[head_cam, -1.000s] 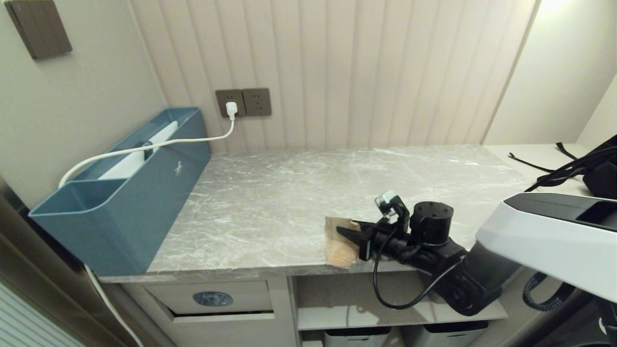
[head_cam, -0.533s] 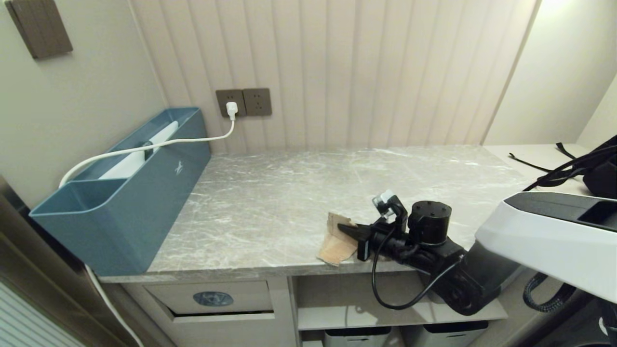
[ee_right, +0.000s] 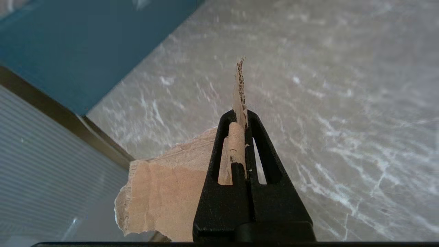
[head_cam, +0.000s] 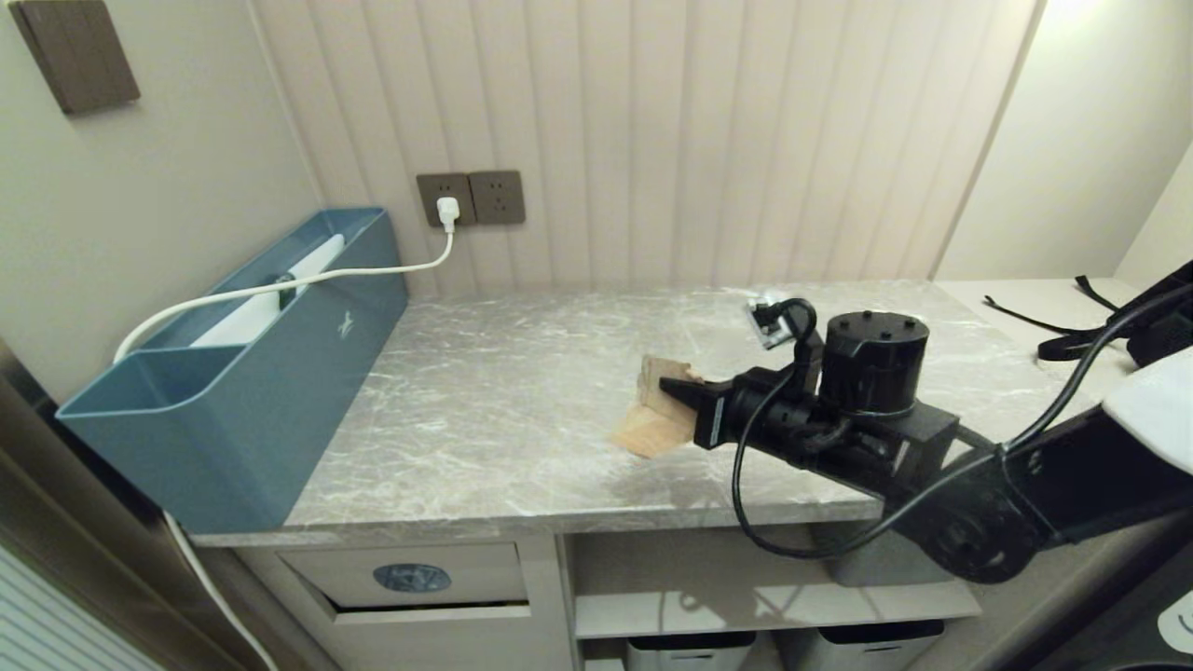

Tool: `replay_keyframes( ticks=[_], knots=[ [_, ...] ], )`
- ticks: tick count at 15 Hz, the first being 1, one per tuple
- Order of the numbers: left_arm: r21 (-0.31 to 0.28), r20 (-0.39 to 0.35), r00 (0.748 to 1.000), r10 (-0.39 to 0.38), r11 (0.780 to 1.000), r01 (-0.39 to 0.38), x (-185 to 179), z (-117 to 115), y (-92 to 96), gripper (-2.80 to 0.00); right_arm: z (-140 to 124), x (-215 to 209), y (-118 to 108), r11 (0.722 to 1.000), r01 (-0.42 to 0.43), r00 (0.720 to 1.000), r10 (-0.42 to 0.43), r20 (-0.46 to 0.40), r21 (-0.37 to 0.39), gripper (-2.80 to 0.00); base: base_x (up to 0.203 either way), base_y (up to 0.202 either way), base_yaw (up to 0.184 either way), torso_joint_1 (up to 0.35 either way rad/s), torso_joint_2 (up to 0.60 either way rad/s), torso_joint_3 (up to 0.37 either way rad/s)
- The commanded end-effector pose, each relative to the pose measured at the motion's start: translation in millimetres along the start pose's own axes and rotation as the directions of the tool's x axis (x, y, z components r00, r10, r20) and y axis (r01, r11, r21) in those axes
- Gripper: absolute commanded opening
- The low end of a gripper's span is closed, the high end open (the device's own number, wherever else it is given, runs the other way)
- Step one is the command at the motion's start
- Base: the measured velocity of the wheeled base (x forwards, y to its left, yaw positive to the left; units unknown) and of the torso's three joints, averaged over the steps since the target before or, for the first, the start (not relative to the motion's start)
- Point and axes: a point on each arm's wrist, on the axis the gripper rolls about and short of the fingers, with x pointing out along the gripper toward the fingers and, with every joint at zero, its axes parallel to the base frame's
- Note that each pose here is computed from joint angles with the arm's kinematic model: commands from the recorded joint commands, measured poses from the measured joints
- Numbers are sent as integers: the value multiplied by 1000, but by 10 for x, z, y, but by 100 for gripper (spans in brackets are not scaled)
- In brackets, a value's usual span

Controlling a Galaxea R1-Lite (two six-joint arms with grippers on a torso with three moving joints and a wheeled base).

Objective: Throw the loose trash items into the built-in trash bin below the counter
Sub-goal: Pick up the garbage, then hand it to the other hand

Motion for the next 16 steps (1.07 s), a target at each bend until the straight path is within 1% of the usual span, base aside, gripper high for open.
replay_keyframes(
  ticks=[1, 2, 3, 4, 5, 6, 7, 8, 9, 10, 11, 12, 13, 14, 16],
  knots=[
    [4, 40, 999, -3, 1000, 3, -18, 81, 0, -280, 199, -107, 104, 1000, -15, 998, 16, 63, -13, -280, 0, 0, 0, 0, 0, 0],
    [5, 88, 996, -5, 1000, 4, -55, 272, 3, -280, 256, -148, 125, 1000, -17, 997, 18, 79, -16, -280, 0, 0, 0, 0, 0, 0],
    [-1, 131, 991, -14, 1000, 14, -91, 535, 7, -280, 285, -148, 132, 1000, -18, 997, 19, 81, -14, -280, 0, 0, 0, 0, 0, 0],
    [-15, 138, 990, -41, 999, 44, -73, 782, 10, -280, 301, -127, 132, 1000, -18, 997, 19, 79, -11, -280, 0, 0, 0, 0, 0, 0],
    [-51, 111, 989, -99, 993, 105, 22, 1034, 10, -280, 318, -94, 131, 1000, -19, 996, 21, 84, -14, -280, 0, 0, 0, 0, 0, 0],
    [-112, 78, 979, -186, 974, 194, 145, 1229, 2, -280, 310, -54, 129, 1000, -21, 996, 23, 83, -21, -280, 0, 0, 0, 0, 0, 0],
    [-183, 39, 954, -297, 937, 299, 268, 1338, -20, -250, 332, -19, 124, 999, -24, 995, 26, 92, -23, -280, 0, 0, 0, 0, 0, 0],
    [-274, -23, 899, -438, 867, 416, 426, 1380, -68, 0, 381, 25, 119, 999, -27, 993, 29, 110, -26, -280, 0, 0, 0, 0, 0, 0],
    [-388, -77, 796, -600, 754, 530, 557, 1386, -137, 0, 417, 53, 121, 999, -29, 992, 32, 124, -31, -280, 0, 0, 0, 0, 0, 0],
    [-474, -114, 721, -683, 675, 565, 669, 1393, -193, 0, 424, 80, 127, 999, -31, 991, 36, 128, -36, -280, 0, 0, 0, 0, 0, 0],
    [-556, -142, 660, -737, 612, 563, 813, 1416, -254, 0, 449, 131, 133, 999, -37, 989, 42, 141, -40, -280, 0, 0, 0, 0, 0, 0],
    [-628, -156, 620, -769, 561, 539, 979, 1461, -319, 0, 505, 168, 143, 998, -42, 986, 49, 162, -47, -280, 0, 0, 0, 0, 0, 0],
    [-693, -154, 594, -790, 514, 505, 1159, 1521, -388, 0, 549, 191, 154, 998, -45, 983, 54, 177, -52, -280, 0, 0, 0, 0, 0, 0],
    [-753, -143, 572, -808, 463, 467, 1367, 1583, -473, 0, 573, 204, 160, 997, -47, 981, 57, 184, -54, -280, 0, 0, 0, 0, 0, 0],
    [-832, -114, 544, -831, 380, 405, 1804, 1613, -658, 0, 522, 233, 281, 996, -76, 984, 83, 159, -54, -280, 0, 0, 0, 0, 0, 0]
  ],
)
